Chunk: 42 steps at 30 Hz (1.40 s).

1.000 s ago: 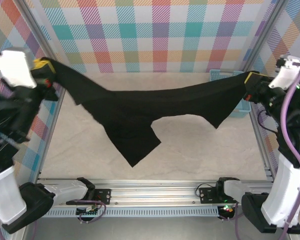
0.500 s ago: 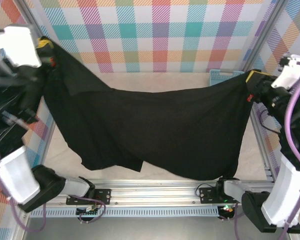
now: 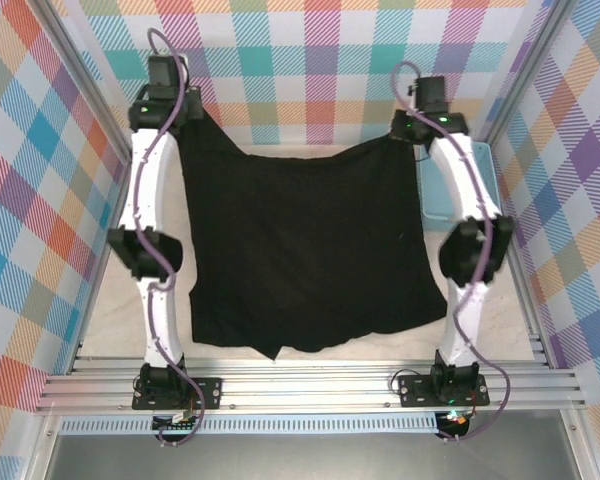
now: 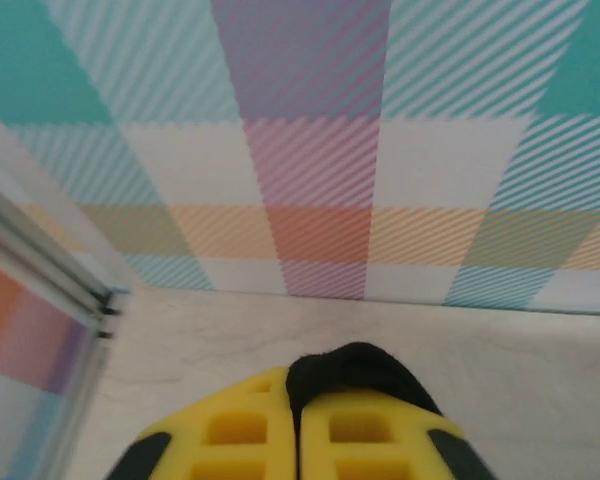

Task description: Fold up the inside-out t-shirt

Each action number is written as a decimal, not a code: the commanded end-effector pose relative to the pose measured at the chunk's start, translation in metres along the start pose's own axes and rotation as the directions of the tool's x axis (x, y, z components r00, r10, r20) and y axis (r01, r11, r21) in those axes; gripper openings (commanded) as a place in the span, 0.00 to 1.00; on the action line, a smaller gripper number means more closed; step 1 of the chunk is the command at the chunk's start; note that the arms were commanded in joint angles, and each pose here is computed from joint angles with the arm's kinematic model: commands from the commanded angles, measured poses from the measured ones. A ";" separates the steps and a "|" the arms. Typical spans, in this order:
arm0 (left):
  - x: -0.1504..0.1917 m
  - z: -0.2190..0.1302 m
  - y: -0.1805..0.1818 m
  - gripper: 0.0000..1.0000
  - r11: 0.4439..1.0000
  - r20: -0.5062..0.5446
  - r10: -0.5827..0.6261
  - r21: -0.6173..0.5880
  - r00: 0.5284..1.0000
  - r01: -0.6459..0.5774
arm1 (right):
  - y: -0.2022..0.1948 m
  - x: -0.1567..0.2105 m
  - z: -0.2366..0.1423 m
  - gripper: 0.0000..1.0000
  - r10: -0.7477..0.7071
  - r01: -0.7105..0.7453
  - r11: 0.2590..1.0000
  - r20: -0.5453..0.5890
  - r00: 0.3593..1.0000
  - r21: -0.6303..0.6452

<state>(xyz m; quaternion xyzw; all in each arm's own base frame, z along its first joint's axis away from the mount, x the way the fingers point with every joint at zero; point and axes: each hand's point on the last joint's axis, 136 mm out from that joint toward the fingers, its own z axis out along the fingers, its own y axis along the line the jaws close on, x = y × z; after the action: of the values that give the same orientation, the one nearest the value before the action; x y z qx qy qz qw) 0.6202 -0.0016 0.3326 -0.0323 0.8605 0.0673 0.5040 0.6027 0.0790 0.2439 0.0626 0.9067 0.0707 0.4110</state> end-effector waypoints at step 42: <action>0.289 0.028 -0.082 0.72 0.894 -0.523 -0.333 0.089 0.785 0.438 | -0.046 0.248 0.051 0.41 0.049 0.062 0.983 -0.566 0.823 0.174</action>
<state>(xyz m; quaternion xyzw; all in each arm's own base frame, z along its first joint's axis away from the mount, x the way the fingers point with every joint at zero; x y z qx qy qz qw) 0.4786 -0.0699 0.0519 -0.1858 0.9422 -0.1360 0.2434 0.4679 0.0931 0.0253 0.0550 0.9899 0.0243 0.1280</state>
